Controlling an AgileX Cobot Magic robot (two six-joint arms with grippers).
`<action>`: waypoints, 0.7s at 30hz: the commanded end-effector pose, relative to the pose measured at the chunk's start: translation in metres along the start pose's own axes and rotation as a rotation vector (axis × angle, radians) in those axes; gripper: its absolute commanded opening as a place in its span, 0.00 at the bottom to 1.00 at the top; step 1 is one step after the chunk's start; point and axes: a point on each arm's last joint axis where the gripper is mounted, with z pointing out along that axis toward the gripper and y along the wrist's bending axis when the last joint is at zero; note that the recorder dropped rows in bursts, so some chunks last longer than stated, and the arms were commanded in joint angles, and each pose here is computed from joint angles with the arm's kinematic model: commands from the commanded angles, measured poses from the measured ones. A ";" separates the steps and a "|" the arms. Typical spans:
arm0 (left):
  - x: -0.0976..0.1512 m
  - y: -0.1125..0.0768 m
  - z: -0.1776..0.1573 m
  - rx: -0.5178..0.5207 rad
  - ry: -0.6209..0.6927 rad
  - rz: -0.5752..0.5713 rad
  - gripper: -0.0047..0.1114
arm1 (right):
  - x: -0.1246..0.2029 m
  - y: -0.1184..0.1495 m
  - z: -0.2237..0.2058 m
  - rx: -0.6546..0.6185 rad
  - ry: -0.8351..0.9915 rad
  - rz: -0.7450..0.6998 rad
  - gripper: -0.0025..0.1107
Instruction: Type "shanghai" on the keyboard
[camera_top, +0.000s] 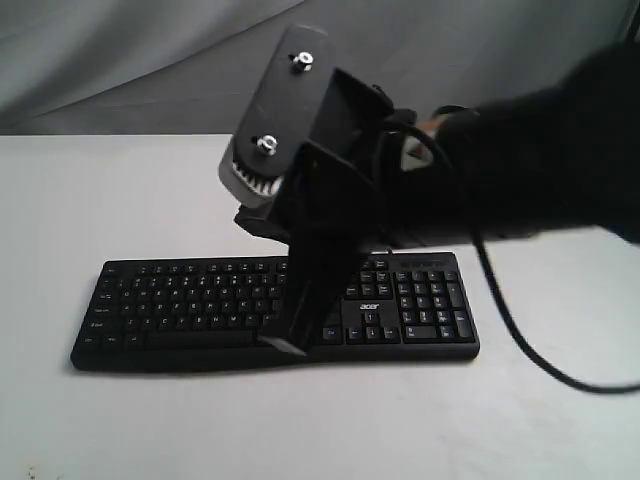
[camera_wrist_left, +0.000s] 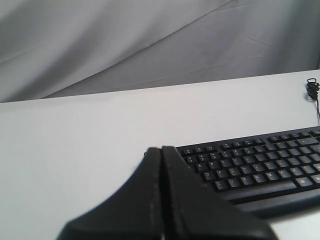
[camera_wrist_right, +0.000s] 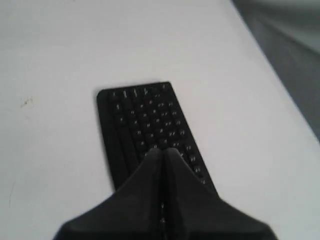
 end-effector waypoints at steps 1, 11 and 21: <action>0.001 0.000 0.000 0.004 -0.004 -0.001 0.04 | 0.003 0.033 -0.050 0.163 -0.276 -0.037 0.02; 0.001 0.000 0.000 0.004 -0.004 -0.001 0.04 | 0.008 0.040 -0.120 0.231 -0.501 0.092 0.02; 0.001 0.000 0.000 0.004 -0.004 -0.001 0.04 | 0.003 0.029 -0.130 0.348 -0.606 0.175 0.02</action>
